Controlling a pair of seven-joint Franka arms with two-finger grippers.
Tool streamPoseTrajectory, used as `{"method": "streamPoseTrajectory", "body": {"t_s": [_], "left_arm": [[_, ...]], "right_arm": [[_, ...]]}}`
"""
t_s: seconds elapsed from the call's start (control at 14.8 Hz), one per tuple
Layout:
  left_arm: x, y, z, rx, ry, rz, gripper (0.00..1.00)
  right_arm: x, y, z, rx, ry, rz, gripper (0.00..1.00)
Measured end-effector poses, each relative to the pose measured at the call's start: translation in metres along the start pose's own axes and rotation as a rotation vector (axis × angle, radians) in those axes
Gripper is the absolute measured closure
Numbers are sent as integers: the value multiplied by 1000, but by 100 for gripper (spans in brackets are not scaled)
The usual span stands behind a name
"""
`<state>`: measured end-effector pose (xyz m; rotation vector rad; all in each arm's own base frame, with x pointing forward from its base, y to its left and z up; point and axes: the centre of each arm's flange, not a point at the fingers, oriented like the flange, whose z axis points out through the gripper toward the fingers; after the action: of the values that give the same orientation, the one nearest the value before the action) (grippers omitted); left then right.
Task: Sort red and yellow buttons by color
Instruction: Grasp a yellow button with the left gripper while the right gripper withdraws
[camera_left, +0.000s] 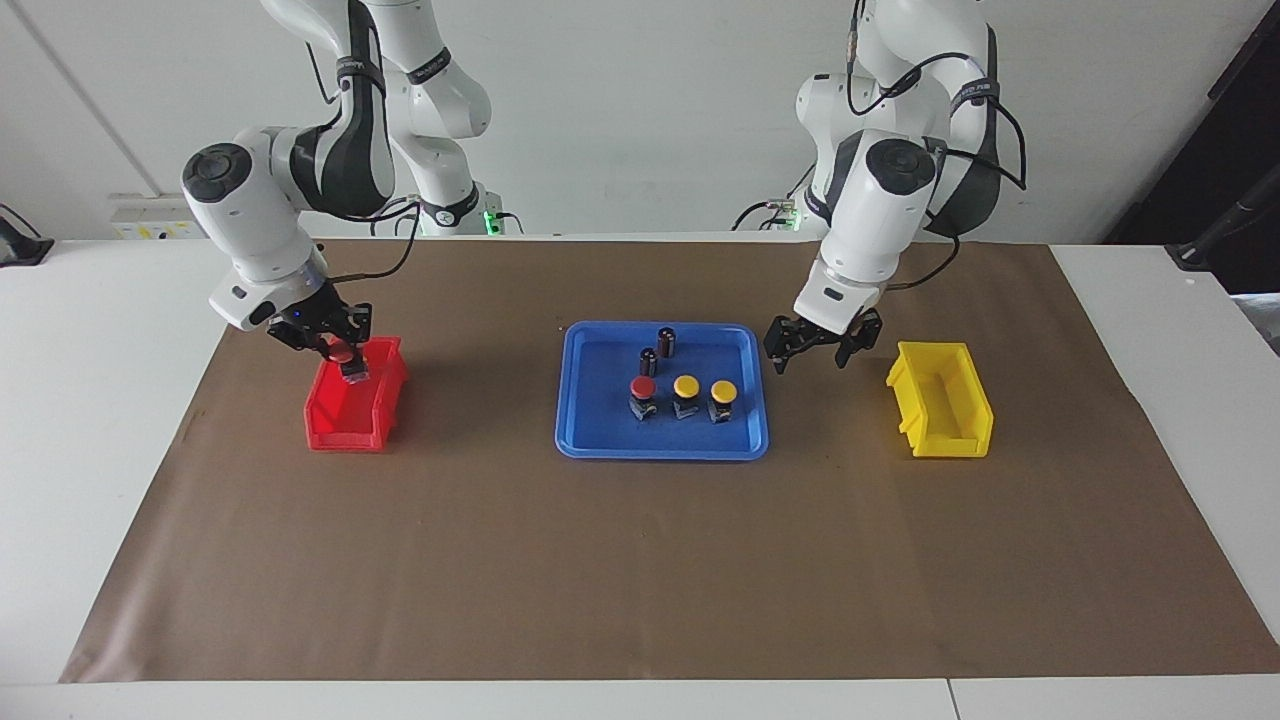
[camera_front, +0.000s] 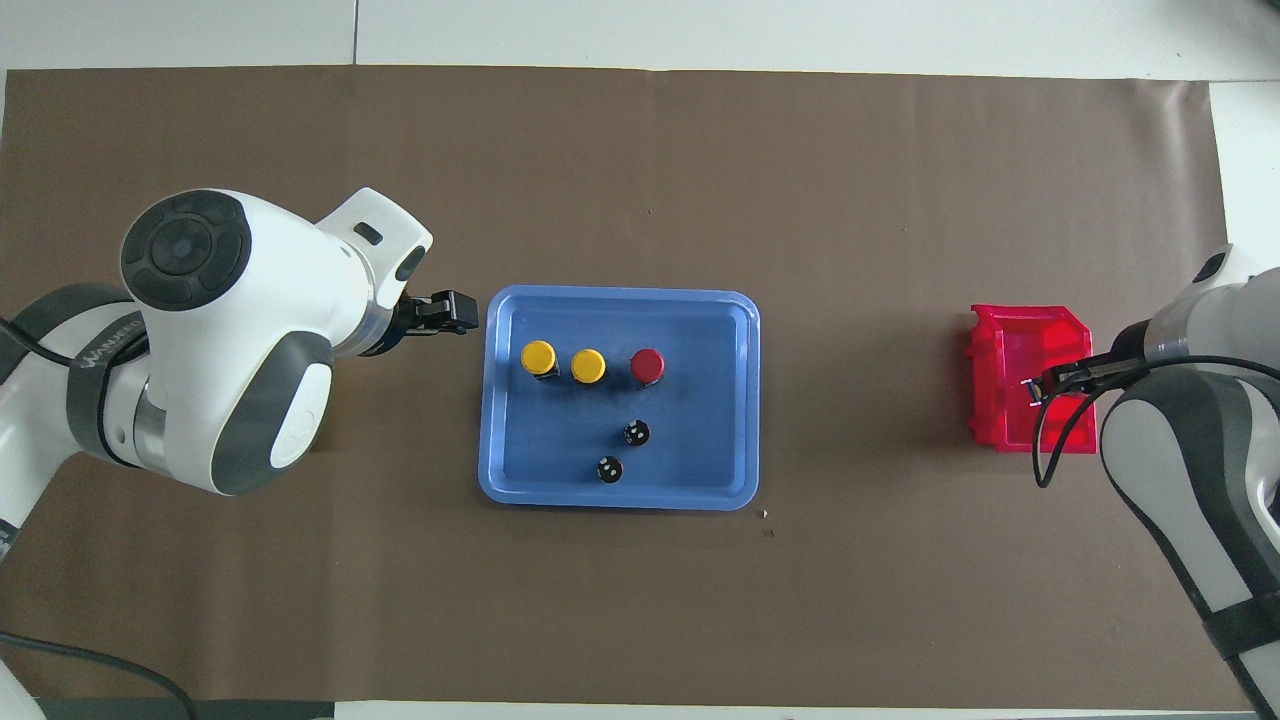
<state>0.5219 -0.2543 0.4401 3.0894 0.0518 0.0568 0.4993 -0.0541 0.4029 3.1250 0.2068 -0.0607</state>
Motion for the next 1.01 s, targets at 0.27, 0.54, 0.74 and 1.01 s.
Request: {"method": "streamPoseTrajectory", "body": {"t_s": [0.27,0.54,0.74,1.01], "left_arm": [[-6,26,21,-3,-1,-16,5],[-16,63,49,-23,20,-55,16],[-23,79,68,-16,6,-69,17],[-33,92,79,-7,-10,-71,20]], "right_arm": [[-14,-4,30,-8,33,0,59],[-25,-6,52,-11,47,0,59],[-27,-7,53,-11,47,-4,58],[-29,0,48,-15,56,-45,52]]}}
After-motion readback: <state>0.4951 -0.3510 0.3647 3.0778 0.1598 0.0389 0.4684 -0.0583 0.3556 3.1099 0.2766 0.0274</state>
